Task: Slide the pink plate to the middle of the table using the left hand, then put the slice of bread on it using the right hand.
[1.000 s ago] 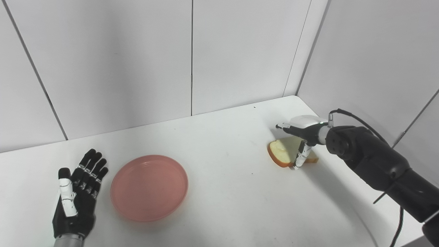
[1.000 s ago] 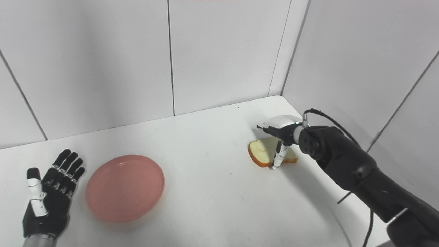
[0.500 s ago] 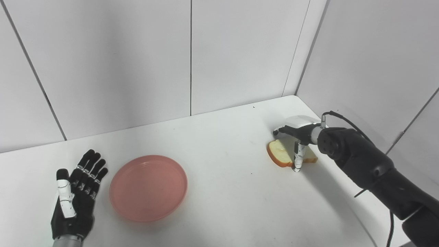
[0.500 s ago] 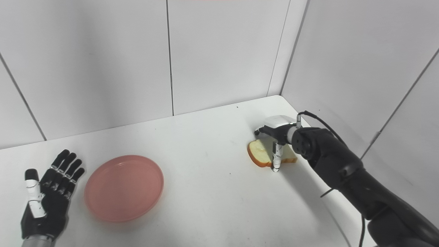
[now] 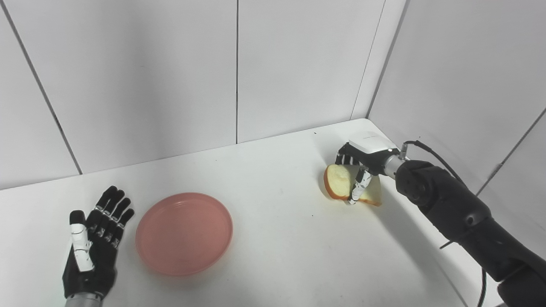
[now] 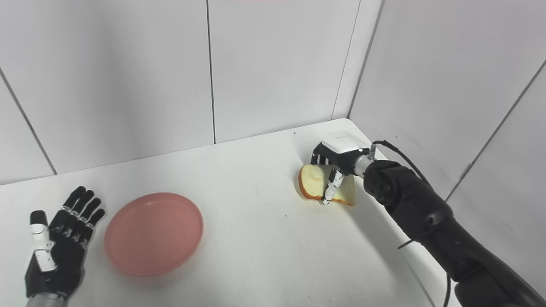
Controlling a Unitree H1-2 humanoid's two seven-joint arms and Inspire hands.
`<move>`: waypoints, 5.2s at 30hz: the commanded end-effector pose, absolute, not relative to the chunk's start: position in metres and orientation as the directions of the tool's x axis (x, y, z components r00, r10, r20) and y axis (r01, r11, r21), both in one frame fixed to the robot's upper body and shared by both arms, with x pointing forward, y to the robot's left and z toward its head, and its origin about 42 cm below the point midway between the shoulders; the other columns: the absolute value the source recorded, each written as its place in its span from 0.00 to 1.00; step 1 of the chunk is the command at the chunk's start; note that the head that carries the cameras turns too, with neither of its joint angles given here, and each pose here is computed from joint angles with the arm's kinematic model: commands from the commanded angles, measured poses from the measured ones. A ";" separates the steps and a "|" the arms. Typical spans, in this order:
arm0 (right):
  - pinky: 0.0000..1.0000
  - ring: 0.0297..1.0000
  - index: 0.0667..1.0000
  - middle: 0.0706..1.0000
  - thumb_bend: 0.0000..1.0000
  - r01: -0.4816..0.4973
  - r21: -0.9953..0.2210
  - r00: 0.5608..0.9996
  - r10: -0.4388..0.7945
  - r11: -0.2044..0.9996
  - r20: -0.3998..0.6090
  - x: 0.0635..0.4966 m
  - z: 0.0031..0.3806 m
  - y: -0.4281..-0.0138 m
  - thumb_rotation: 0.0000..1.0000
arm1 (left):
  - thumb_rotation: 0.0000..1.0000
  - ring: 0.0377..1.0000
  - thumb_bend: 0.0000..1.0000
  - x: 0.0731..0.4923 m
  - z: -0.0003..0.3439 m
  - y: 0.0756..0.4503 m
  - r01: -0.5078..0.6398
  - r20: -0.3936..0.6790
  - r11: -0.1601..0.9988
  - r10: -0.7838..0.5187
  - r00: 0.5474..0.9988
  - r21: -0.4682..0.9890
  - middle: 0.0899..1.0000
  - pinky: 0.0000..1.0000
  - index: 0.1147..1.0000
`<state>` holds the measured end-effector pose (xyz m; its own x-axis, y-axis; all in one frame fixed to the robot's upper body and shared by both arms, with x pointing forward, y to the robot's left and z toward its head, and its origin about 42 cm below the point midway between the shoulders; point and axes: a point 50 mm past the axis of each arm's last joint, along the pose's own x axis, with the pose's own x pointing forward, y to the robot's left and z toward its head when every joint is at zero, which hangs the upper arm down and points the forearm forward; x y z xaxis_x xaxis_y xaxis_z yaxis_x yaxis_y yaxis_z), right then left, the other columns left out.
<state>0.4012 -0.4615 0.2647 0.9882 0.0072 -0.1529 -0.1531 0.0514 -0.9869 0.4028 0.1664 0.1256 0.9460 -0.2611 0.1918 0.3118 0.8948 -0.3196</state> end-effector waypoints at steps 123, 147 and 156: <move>0.92 0.99 1.00 1.00 0.84 -0.159 -0.934 0.815 0.577 0.318 0.058 0.417 0.278 -0.238 0.35 | 1.00 0.97 0.65 0.381 0.131 0.092 0.239 0.189 0.926 -0.189 0.964 -0.293 0.96 0.95 0.89; 1.00 1.00 1.00 1.00 0.67 -0.132 -0.062 0.925 0.145 0.989 0.351 0.383 0.188 -0.245 0.98 | 1.00 1.00 0.69 0.381 0.122 0.114 0.214 0.210 0.964 -0.179 0.961 -0.158 0.99 1.00 0.93; 1.00 1.00 1.00 1.00 0.66 -0.143 0.072 0.948 0.116 0.987 0.298 0.378 0.163 -0.237 0.95 | 1.00 1.00 0.69 0.385 0.120 0.124 0.218 0.212 0.964 -0.184 0.960 -0.150 1.00 1.00 0.95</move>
<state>0.3757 -0.2415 0.1516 0.9641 0.1120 0.2408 -0.1302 0.9896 0.0609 0.3859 0.1155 0.1260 0.9630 -0.1815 0.1991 0.2158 0.9622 -0.1664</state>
